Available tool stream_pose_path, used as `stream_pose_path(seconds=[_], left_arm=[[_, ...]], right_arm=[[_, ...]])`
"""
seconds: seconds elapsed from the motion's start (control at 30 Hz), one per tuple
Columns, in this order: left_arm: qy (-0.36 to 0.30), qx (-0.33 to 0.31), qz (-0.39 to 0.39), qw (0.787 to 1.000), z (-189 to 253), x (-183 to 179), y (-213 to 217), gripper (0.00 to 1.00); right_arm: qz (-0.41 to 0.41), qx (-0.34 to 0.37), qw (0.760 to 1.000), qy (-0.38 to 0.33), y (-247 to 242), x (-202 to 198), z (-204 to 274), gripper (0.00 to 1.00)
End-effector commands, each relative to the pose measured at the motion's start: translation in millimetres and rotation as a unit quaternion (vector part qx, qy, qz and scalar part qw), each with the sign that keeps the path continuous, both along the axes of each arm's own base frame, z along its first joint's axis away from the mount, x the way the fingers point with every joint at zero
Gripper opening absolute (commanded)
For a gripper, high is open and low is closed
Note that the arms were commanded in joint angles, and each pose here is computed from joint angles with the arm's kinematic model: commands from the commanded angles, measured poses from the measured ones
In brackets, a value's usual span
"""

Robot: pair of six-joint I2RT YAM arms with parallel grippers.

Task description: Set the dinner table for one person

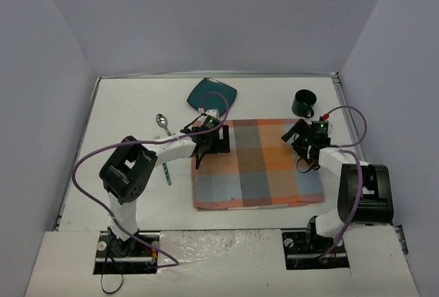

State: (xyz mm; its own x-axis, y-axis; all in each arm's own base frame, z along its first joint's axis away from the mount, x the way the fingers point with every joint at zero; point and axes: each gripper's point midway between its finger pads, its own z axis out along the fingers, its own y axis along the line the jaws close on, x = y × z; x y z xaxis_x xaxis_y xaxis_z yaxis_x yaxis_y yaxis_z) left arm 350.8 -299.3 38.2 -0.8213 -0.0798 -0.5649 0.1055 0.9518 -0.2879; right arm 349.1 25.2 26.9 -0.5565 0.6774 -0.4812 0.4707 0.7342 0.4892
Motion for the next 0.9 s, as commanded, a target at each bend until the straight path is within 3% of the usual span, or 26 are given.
stream_pose_path(seconds=[0.0, 0.33, 0.63, 0.87], left_arm=[[0.044, -0.030, -0.020, 0.998, -19.5, -30.4, -44.7, 0.85], [0.061, -0.068, -0.025, 0.995, -8.3, -51.0, -85.4, 0.84], [0.065, -0.077, -0.017, 0.995, -5.2, -53.8, -99.8, 0.84], [0.066, -0.070, 0.007, 0.995, -14.3, -49.8, -94.5, 0.84]], right_arm=[[-0.084, -0.014, 0.991, 0.107, -40.2, -54.6, -42.9, 1.00], [-0.169, -0.025, 0.981, 0.089, -97.7, -69.5, -18.7, 1.00], [-0.169, -0.070, 0.979, 0.088, -121.3, -55.8, -10.0, 1.00], [-0.160, -0.066, 0.981, 0.083, -124.6, -39.9, -13.8, 1.00]])
